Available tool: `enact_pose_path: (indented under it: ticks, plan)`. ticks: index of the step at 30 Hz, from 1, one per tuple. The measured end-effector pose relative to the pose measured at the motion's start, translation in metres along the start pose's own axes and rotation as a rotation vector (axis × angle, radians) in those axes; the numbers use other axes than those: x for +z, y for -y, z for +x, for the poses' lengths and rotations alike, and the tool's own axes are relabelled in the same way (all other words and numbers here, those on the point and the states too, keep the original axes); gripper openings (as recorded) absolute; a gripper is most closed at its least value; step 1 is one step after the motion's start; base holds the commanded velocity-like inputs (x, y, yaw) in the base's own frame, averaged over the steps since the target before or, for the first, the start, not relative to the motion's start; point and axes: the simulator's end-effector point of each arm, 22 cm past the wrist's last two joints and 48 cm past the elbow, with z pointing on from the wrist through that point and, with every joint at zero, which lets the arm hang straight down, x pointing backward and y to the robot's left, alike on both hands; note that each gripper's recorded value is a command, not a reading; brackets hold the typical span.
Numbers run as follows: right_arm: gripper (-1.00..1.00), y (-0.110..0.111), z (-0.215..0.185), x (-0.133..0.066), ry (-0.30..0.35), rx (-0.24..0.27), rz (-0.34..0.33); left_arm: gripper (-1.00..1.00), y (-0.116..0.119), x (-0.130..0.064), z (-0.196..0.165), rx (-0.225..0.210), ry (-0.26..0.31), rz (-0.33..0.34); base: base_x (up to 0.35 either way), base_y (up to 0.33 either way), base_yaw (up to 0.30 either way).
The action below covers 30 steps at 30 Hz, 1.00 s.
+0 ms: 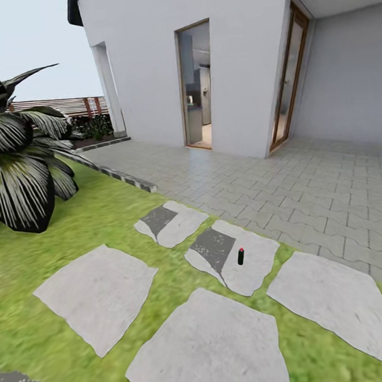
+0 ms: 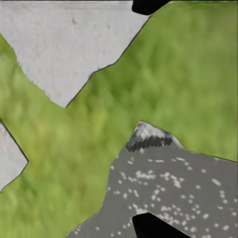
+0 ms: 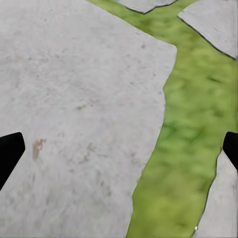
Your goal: In the garden, pick up the pesticide atomizer on the floor and spray pesticide onto both trees until each tree trunk is fully covered.
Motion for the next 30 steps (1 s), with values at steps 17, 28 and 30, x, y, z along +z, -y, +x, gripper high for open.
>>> enact_pose_path:
  ticks: [17,28,30]
  plan:
    - [1.0,0.0003,0.0,0.0,0.0,0.0,0.0,1.0,0.0,0.0,0.0,0.0,0.0,0.0,0.213,-0.213,0.0]
    - [1.0,0.0012,0.0005,-0.0001,-0.001,0.0,0.004,1.0,-0.0002,0.0,0.0,-0.001,0.0,-0.001,0.18,-0.232,0.0]
    - [1.0,0.0017,0.0007,-0.0002,-0.001,0.0,0.005,1.0,-0.0002,0.0,0.0,-0.001,0.0,-0.001,0.178,-0.233,0.0]
